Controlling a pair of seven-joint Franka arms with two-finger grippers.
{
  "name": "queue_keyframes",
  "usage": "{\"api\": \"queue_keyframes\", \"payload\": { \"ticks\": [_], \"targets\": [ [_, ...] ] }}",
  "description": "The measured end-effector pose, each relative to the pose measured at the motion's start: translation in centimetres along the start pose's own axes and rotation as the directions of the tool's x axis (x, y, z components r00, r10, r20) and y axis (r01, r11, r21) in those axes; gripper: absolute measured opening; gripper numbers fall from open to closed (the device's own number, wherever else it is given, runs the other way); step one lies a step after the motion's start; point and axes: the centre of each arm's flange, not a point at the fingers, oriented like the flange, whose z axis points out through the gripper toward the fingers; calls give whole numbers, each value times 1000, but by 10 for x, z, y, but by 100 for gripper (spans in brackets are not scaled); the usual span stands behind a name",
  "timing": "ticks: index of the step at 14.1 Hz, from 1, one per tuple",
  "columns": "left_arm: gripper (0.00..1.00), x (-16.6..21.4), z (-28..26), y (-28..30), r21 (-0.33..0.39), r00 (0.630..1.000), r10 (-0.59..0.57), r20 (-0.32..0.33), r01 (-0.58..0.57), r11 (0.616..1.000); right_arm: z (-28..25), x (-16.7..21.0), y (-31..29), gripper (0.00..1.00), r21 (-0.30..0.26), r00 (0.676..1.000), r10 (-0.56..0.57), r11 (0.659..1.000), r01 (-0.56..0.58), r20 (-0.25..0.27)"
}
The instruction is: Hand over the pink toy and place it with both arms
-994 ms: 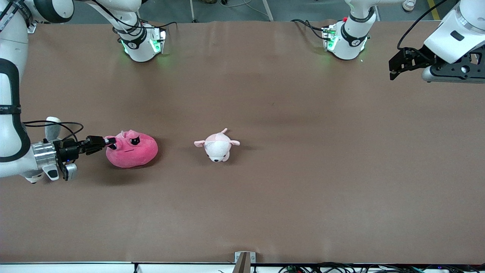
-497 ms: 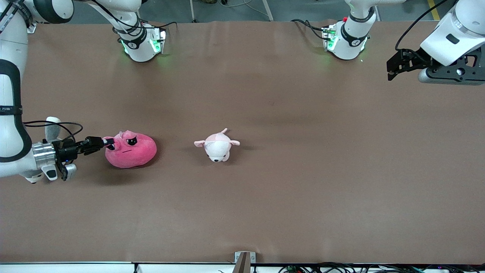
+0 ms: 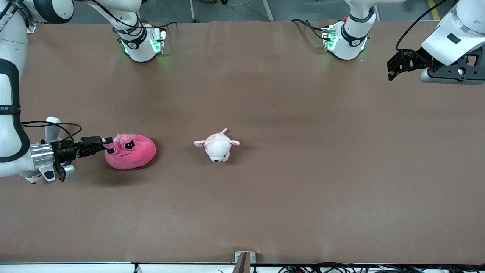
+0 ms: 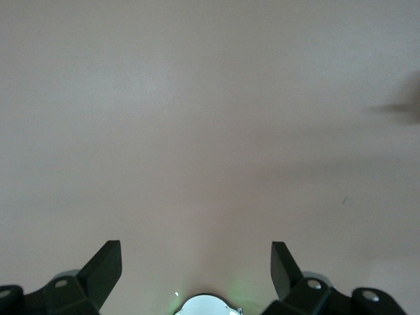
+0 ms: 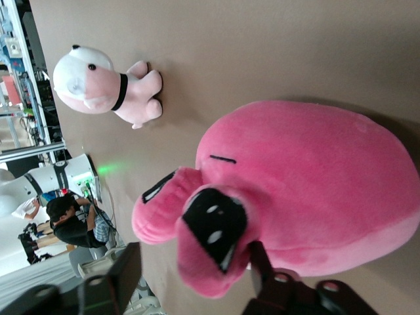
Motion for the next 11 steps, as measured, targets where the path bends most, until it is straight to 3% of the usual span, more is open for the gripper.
{"api": "queue_keyframes", "payload": {
  "ticks": [2, 7, 11],
  "targets": [
    [100, 1, -1, -2, -1, 1000, -4, -10, 4, 1000, -17, 2, -11, 100, -54, 999, 33, 998, -33, -4],
    [100, 6, -2, -14, -6, 999, -25, -39, 25, 1000, -72, -15, -68, 100, -218, 995, 93, 971, -100, -45],
    [100, 14, 7, -39, -44, 998, -32, -60, 29, 999, -114, -36, -141, 100, -334, 970, 193, 913, -233, -149]
  ]
}}
